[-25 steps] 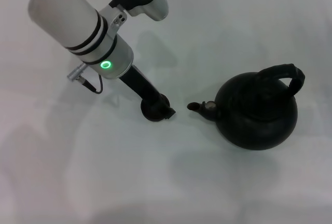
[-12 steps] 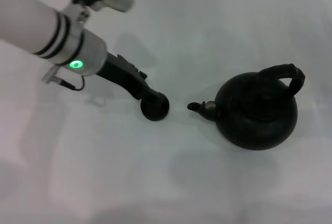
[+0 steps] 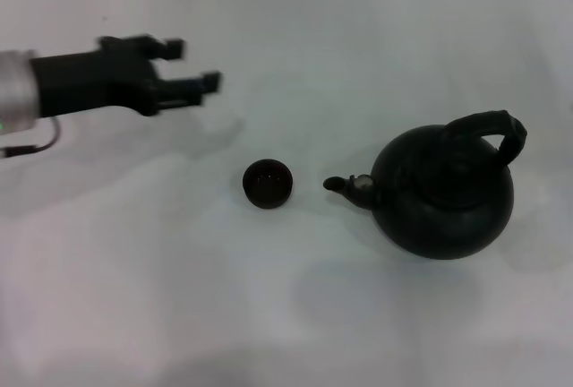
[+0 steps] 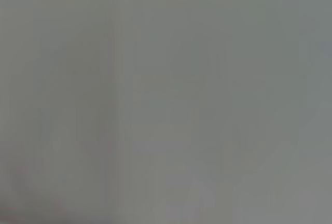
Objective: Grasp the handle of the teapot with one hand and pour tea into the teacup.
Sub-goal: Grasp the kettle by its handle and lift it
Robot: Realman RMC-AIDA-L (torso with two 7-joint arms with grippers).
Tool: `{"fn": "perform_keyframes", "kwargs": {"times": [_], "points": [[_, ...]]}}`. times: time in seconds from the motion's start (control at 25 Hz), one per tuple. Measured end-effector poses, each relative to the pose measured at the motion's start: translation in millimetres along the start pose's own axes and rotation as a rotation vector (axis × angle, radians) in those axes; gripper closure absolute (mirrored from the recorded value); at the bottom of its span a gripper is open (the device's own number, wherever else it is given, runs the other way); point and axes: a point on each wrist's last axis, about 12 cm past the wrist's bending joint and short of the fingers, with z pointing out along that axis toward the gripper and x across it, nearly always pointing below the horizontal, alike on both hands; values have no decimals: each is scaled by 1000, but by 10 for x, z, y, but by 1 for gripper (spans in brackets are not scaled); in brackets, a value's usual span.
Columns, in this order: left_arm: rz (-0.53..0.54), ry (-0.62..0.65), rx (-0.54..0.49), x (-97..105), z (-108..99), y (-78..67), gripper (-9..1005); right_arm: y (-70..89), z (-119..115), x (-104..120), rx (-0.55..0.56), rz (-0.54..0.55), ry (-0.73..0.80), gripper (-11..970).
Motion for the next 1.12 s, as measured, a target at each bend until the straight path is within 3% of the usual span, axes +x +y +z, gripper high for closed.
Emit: {"fn": "perform_keyframes", "kwargs": {"times": [0.16, 0.36, 0.64, 0.96, 1.12], "points": [[-9, -177, -74, 269, -272, 43, 223, 4, -136, -231, -124, -85, 123, 93], [-7, -260, -162, 592, -449, 52, 223, 75, -317, -543, -230, -109, 325, 93], [-69, -288, -234, 911, -510, 60, 222, 285, -362, -654, -411, 38, 464, 94], [-96, -302, -255, 1011, -507, 45, 222, 544, -66, -601, -490, 89, 434, 94], [-86, -308, -254, 1004, -498, 40, 223, 569, 133, -548, -483, 76, 427, 94]]}}
